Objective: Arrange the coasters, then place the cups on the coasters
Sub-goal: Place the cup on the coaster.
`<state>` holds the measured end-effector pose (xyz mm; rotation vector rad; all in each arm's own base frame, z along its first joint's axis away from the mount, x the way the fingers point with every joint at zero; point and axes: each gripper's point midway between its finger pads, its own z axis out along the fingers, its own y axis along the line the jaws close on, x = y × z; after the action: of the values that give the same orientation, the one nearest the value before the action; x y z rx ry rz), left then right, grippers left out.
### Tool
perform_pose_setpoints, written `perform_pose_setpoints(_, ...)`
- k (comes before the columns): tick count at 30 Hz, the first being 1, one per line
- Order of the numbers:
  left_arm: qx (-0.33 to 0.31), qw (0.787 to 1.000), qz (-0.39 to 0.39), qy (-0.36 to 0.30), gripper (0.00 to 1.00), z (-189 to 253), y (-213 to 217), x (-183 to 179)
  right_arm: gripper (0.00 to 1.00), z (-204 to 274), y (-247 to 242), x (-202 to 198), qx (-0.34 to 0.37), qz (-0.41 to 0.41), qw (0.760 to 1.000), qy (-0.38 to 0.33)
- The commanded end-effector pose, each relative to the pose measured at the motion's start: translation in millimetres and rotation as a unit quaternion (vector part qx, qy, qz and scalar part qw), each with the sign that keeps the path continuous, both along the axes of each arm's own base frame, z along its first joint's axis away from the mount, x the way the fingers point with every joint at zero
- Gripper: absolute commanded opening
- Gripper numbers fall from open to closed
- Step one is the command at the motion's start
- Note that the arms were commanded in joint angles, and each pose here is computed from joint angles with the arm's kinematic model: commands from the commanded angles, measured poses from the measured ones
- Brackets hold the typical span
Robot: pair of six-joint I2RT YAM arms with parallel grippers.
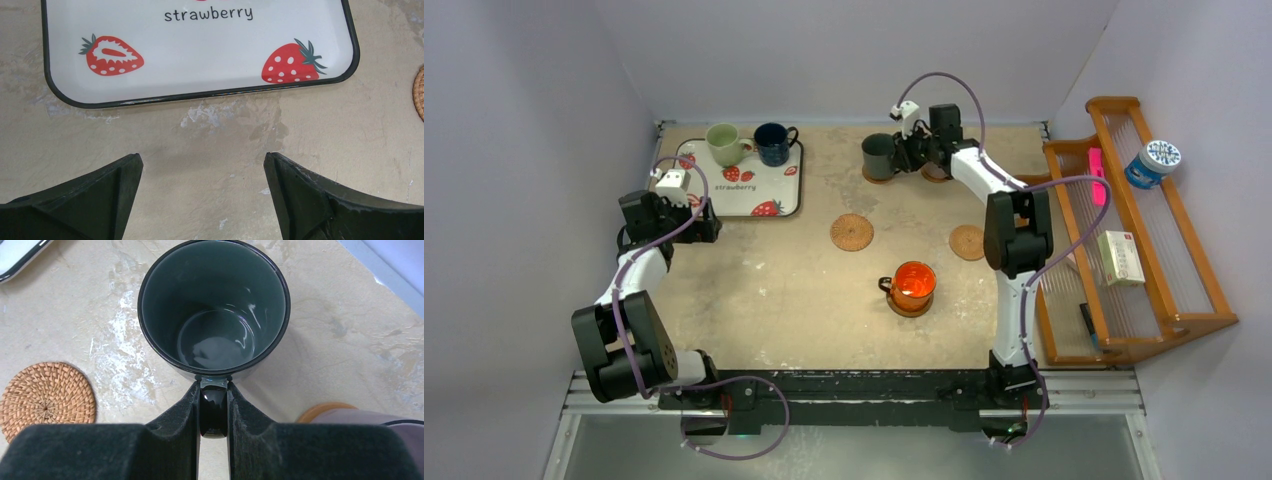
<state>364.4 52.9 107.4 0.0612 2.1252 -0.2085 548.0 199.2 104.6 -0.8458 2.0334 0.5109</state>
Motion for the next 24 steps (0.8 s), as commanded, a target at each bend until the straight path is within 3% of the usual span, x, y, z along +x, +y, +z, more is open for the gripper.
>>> perform_pose_setpoints(1, -0.002, 1.000, -0.005, -0.025, 1.00, 12, -1, 5, 0.00, 64, 12, 4, 0.031, 0.020, 0.997, -0.073)
perform_pose_setpoints(24, -0.002, 1.000, -0.004, -0.022, 1.00, 9, 0, 7, 0.00, 12, 12, 22, 0.007, 0.001, 1.000, -0.027)
